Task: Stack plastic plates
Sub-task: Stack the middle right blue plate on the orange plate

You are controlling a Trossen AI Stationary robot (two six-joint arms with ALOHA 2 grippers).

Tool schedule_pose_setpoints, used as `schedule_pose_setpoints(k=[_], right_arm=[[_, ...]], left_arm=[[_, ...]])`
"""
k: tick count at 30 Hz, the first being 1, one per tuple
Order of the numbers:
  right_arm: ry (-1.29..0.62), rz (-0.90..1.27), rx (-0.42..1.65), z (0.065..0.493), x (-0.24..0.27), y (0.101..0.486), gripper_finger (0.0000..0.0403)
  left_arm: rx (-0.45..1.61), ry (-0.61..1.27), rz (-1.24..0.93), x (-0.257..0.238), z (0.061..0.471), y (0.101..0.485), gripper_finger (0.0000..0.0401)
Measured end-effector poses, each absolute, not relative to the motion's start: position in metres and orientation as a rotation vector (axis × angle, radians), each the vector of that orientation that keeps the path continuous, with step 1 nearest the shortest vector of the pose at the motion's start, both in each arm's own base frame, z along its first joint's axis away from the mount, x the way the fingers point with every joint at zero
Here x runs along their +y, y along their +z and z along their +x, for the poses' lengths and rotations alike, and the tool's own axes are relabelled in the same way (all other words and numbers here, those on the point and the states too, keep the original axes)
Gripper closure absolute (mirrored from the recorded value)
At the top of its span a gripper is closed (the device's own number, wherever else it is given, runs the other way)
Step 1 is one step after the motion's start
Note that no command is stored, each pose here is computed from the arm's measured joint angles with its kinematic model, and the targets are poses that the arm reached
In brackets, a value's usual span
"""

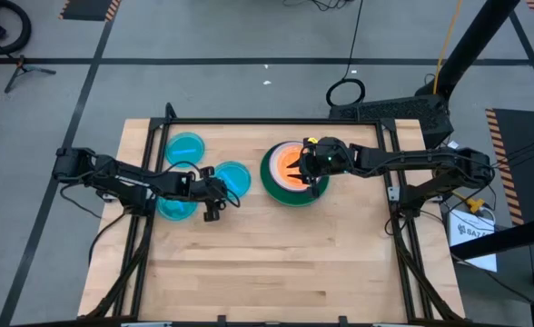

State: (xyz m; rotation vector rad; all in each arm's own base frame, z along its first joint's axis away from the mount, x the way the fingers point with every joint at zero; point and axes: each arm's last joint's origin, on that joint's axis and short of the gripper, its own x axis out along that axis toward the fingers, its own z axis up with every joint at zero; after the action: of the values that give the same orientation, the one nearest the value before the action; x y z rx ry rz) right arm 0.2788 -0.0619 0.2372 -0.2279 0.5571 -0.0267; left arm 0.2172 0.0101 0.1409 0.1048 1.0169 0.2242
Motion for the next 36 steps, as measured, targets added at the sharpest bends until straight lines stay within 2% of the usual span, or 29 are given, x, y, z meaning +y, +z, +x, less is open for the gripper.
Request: schedule_pose_setpoints(k=[12,26,36], right_arm=[[-0.025,-0.232,0.557,0.279,-0.062,0.237,0.0289],[-0.057,-0.384,0.575,0.273,-0.085,0.238,0.0289],[-0.017,-0.309,0.591,0.269,-0.101,0.23,0.0289]], left_arm=[[1.018,0.227,0.1,0.01,0.217,0.141,0.0192],[1.073,0.277,0.035,0.011,0.211,0.138,0.0192],[1.069,0.291,0.015,0.011,0.212,0.138,0.0192]])
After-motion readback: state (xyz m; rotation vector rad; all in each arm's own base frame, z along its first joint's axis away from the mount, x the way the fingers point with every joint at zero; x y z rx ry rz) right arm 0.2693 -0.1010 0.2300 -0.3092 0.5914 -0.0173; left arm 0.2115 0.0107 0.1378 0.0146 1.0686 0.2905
